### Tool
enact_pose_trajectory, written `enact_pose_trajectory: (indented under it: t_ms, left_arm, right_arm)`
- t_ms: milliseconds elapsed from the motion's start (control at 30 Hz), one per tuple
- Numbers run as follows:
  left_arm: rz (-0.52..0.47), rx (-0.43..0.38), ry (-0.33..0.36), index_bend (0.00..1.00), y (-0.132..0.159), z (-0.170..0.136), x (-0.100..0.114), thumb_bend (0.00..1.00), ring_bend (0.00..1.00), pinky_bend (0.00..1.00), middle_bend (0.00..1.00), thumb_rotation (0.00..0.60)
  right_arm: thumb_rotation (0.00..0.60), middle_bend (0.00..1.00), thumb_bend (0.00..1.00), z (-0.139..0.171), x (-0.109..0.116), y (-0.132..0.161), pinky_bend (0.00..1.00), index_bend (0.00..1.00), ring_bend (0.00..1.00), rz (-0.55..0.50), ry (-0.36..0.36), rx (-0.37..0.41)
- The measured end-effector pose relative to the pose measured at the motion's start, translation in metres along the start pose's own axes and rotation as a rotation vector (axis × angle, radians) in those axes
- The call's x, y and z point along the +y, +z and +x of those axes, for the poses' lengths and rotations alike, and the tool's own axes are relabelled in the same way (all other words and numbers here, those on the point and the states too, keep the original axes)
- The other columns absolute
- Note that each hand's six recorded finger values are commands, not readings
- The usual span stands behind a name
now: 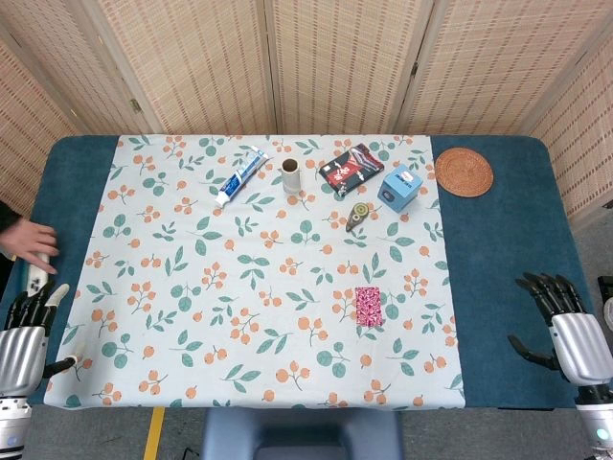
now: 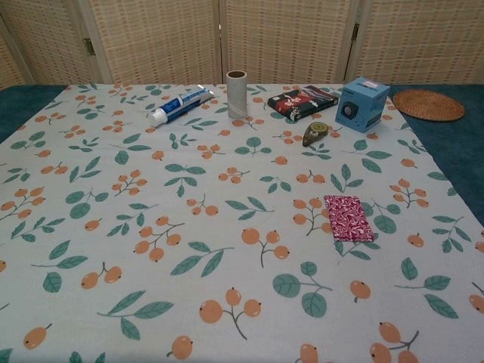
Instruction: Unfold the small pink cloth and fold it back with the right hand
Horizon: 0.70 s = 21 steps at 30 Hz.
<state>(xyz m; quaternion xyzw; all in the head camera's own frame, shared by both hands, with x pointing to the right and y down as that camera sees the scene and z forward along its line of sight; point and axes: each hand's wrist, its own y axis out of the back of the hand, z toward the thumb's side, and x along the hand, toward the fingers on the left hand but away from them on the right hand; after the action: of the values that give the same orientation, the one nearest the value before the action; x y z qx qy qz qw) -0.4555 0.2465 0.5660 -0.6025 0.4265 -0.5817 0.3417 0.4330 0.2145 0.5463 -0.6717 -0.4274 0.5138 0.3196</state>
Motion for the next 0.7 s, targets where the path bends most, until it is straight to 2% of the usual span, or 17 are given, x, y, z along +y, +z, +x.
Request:
enact_pose_trajectory:
  t_ms: [467,700]
  left_arm:
    - [-0.001,-0.005,-0.004,0.13,-0.0012,-0.0007,-0.0004,0.29,0.14,0.0,0.08,0.6]
    - [-0.001,-0.001,-0.013,0.13,-0.0033,-0.0024,-0.0018,0.29,0.14,0.0,0.08,0.6]
  right_arm:
    - [0.6,0.15,0.27,0.0009,-0.0026,0.0019,0.0,0.15,0.08,-0.002,-0.003,-0.019]
    - [0.6,0.15,0.27,-0.001,-0.0094,0.0071,0.0,0.15,0.08,-0.006,0.035,-0.025]
